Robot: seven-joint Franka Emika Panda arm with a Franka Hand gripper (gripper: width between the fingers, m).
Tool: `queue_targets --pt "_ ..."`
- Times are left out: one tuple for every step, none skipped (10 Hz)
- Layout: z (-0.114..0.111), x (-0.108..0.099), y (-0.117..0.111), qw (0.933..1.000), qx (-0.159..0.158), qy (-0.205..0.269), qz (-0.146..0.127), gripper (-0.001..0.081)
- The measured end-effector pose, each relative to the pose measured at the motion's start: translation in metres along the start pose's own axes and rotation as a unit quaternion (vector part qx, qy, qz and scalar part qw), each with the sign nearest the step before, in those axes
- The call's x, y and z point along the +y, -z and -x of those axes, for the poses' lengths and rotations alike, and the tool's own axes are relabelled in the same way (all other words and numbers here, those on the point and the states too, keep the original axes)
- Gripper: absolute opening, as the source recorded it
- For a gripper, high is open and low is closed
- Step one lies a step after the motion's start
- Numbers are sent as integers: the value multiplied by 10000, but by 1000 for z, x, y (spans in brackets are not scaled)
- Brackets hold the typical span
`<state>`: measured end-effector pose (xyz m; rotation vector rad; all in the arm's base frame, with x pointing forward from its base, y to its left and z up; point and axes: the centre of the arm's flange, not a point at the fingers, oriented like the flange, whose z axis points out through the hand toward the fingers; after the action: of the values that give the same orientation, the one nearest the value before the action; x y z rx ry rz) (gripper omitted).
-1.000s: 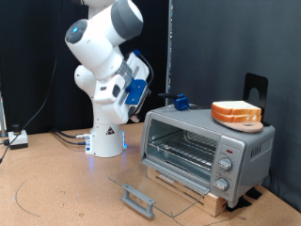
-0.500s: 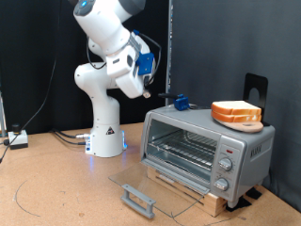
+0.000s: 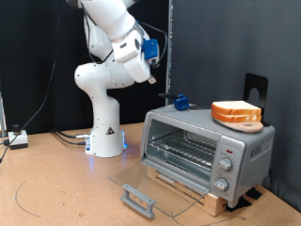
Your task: Make a piece of toast with the oven
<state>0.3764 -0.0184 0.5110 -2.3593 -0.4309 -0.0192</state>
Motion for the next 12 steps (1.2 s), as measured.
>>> queue_targets --pt "-2 -17 -1 9979 122 629 -66 807" --pt "-1 -33 -2 9917 210 1256 -171 807" --pt "4 -48 -5 9841 180 1745 -294 807" --pt "10 -61 -8 9787 61 2015 -396 807" --pt "16 -73 -10 9754 -47 2160 -444 807" --pt "23 -86 -13 9732 -155 2246 -467 807" --pt "30 -92 -15 9727 -176 2269 -464 807" --pt "30 -91 -15 9730 -174 2255 -466 807" --pt "31 -90 -18 9730 -174 2256 -465 807" --pt "36 -89 -22 9744 -50 2221 -351 807" --pt "46 -88 -28 9772 99 2112 -178 807" --pt "56 -86 -34 9809 264 1929 32 807"
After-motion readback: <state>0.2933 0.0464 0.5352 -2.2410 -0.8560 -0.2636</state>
